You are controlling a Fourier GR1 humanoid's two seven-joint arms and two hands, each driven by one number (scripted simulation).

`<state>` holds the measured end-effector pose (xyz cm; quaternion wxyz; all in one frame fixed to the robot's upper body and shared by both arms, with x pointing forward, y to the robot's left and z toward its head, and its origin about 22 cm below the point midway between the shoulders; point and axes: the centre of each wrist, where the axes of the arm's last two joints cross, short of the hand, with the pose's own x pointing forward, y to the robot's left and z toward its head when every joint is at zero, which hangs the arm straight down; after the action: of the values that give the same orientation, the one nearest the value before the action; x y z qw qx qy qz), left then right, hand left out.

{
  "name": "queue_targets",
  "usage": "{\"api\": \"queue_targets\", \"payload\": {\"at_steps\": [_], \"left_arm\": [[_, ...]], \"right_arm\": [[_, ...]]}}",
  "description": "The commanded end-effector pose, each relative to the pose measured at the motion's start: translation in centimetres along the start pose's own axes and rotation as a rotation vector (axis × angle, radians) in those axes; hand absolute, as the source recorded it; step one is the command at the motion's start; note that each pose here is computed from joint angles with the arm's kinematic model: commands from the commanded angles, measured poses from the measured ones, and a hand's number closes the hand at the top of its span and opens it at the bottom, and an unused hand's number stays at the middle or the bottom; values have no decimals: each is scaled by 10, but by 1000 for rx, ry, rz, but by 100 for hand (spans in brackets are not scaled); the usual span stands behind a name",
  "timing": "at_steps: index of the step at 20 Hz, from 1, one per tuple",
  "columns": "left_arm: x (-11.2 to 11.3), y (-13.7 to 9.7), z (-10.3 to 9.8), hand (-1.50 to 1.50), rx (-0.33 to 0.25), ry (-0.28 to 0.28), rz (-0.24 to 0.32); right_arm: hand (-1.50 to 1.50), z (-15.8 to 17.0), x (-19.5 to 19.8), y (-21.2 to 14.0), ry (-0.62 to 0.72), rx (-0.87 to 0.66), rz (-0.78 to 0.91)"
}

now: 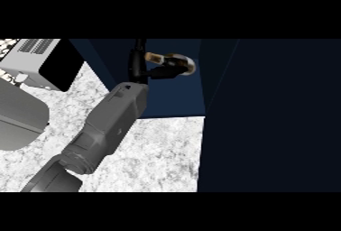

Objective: Pick up the wine, place it into the cabinet and close the cabinet

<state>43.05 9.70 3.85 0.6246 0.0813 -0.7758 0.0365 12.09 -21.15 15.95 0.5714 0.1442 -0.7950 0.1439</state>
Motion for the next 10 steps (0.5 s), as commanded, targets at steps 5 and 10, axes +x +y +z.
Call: {"api": "queue_targets", "payload": {"at_steps": [5, 10], "left_arm": [[-5, 17, 3, -150, -30, -81, 89], [-4, 4, 18, -150, -78, -87, 152]], "right_arm": [[-150, 24, 44, 6, -51, 7, -27], [-150, 17, 46, 12, -71, -13, -55]]}}
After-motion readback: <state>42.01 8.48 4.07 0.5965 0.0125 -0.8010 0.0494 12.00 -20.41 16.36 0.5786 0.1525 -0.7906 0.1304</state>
